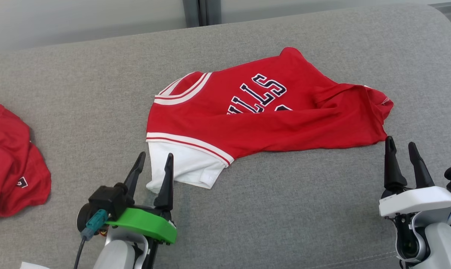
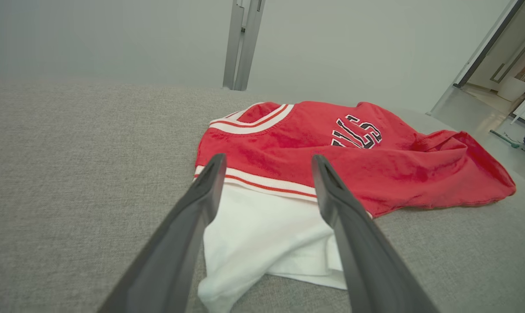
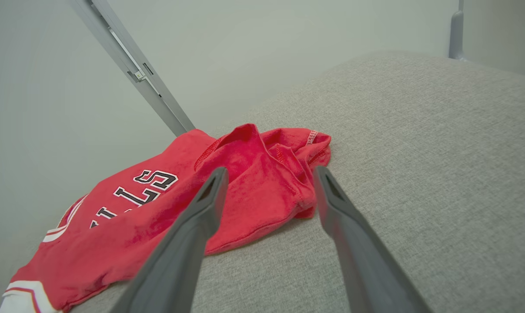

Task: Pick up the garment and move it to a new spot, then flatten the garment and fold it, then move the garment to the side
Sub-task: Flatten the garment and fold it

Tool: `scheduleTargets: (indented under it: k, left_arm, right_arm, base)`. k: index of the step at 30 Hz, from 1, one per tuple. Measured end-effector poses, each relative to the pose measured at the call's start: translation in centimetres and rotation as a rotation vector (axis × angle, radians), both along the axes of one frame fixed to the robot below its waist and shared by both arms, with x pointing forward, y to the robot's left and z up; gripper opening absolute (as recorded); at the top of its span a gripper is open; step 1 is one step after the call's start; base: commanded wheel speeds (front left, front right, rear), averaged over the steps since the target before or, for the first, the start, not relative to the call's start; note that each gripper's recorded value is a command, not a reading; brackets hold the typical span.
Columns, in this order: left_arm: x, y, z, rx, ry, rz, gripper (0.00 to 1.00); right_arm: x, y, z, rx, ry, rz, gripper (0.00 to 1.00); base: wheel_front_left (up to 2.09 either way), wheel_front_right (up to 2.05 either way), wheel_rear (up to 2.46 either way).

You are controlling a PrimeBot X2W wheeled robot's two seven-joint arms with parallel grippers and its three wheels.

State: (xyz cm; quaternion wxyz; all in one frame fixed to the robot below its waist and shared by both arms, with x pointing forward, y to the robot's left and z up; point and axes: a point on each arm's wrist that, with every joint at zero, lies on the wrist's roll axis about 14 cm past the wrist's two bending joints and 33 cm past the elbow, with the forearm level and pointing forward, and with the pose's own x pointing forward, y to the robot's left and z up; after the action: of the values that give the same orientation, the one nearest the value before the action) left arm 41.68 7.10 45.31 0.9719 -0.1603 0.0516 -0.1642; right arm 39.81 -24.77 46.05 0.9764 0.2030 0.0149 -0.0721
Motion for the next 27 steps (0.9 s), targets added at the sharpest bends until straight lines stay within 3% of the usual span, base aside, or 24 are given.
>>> scheduleTargets:
  k: [5, 11, 23, 24, 25, 26, 27]
  left_arm:
    - [-1.5, -0.6, -3.1, 0.072, 0.084, -0.046, 1.00]
    - [-1.5, 1.6, -5.8, 0.135, 0.167, 0.013, 1.00]
    - [-1.4, 0.6, -9.2, 0.183, 0.277, -0.037, 1.00]
    - [-1.5, 0.3, -9.3, 0.182, 0.282, -0.048, 0.57]
    - [-1.5, 0.1, -9.4, 0.183, 0.285, -0.058, 0.32]
    - [-1.6, -0.1, -9.5, 0.180, 0.287, -0.069, 0.00]
    - [-1.7, -0.3, -9.5, 0.180, 0.289, -0.079, 0.00]
  right_arm:
    - [0.2, 0.3, -0.8, 0.008, 0.020, 0.003, 1.00]
    - [0.4, 0.8, -1.3, 0.013, 0.035, 0.017, 1.00]
    - [0.2, 0.3, -1.7, -0.001, 0.047, 0.002, 1.00]
    - [0.2, 0.2, -1.7, -0.002, 0.048, 0.002, 1.00]
    - [0.2, 0.2, -1.7, -0.004, 0.049, 0.002, 1.00]
    - [0.2, 0.2, -1.8, -0.005, 0.050, 0.001, 1.00]
    - [0.2, 0.2, -1.8, -0.006, 0.051, 0.000, 1.00]
  base:
    - [0.00, 0.00, 0.00]
    - [0.00, 0.00, 0.00]
    - [0.00, 0.00, 0.00]
    - [0.00, 0.00, 0.00]
    - [0.00, 0.00, 0.00]
    - [0.00, 0.00, 0.00]
    - [0.00, 0.00, 0.00]
